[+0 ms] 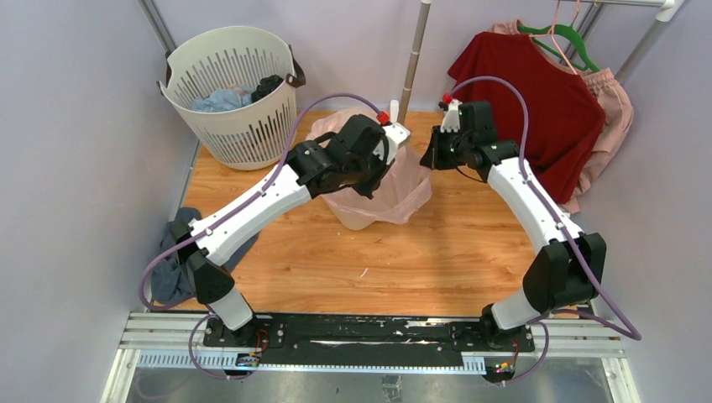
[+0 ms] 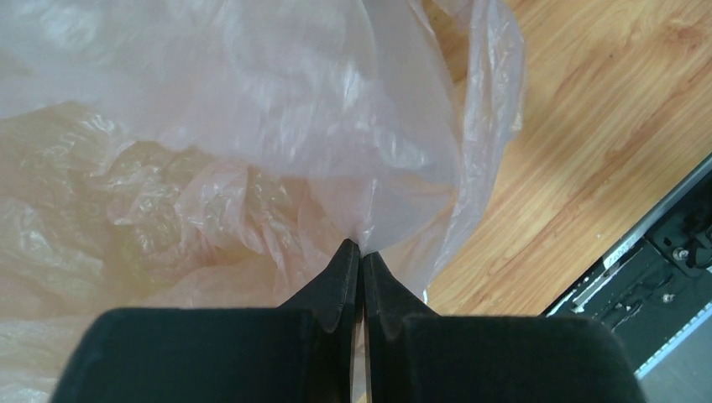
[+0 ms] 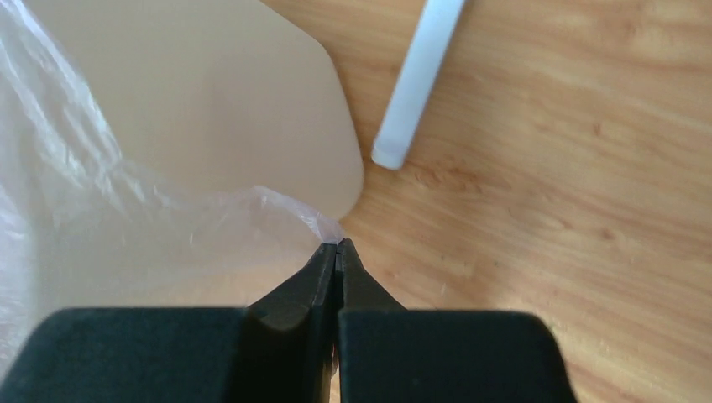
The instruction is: Put the trash bags into the trash bin
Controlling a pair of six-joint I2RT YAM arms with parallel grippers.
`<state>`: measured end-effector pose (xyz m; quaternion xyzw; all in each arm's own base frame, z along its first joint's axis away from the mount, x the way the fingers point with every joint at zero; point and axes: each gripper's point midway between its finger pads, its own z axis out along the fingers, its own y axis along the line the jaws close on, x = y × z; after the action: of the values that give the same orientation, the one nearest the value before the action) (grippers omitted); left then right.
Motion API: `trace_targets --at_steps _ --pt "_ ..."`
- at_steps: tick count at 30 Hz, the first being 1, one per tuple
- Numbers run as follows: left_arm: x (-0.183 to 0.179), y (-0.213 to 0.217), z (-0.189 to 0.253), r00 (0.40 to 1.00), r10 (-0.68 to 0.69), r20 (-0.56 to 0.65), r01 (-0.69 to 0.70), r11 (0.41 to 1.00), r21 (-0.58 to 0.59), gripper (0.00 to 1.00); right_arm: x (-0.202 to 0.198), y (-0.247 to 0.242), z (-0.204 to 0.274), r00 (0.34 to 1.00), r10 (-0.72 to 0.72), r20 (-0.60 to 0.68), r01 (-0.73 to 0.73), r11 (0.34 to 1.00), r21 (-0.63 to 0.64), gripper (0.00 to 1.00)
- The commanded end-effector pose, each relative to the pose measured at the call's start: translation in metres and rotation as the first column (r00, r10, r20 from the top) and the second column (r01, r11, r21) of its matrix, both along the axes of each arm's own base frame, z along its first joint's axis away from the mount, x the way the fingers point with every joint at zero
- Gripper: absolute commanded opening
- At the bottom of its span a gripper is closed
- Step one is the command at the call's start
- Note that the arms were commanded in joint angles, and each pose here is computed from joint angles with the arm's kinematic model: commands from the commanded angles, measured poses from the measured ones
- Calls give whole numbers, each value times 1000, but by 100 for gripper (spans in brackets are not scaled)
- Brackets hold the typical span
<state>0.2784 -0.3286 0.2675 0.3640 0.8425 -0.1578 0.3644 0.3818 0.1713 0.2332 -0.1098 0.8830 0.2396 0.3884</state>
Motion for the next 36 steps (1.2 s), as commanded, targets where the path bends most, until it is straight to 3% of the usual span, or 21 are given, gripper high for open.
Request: trace_targets --at_steps 1,17,20,24,26,28,31,36 --pt "-13 15 2 1000 -4 4 4 1000 27 6 -12 -21 -16 998 -62 -17 62 997 -44 1" --pt "-21 25 8 1000 -12 14 11 1000 14 8 -52 -25 -80 979 -42 -200 35 999 -40 1" --pt "-26 28 11 1000 -23 16 23 1000 5 8 -58 -19 -63 989 -8 -149 9 1000 8 7" --pt "-40 47 21 1000 -6 27 7 1000 -9 10 -69 -30 -35 996 -30 -79 28 999 -24 21" --pt "-47 60 20 999 22 25 -22 1000 -11 16 -74 -37 -17 998 -53 -35 52 998 -34 26" --pt "-52 69 22 998 53 25 -53 998 -27 28 -78 -39 -2 998 -66 6 66 998 -19 36" --pt "-51 72 20 997 66 27 -66 998 -23 42 -80 -38 13 997 -71 29 71 997 4 42" --pt "-48 66 17 998 56 13 -56 998 -6 47 -81 -38 18 997 -81 1 81 997 5 43"
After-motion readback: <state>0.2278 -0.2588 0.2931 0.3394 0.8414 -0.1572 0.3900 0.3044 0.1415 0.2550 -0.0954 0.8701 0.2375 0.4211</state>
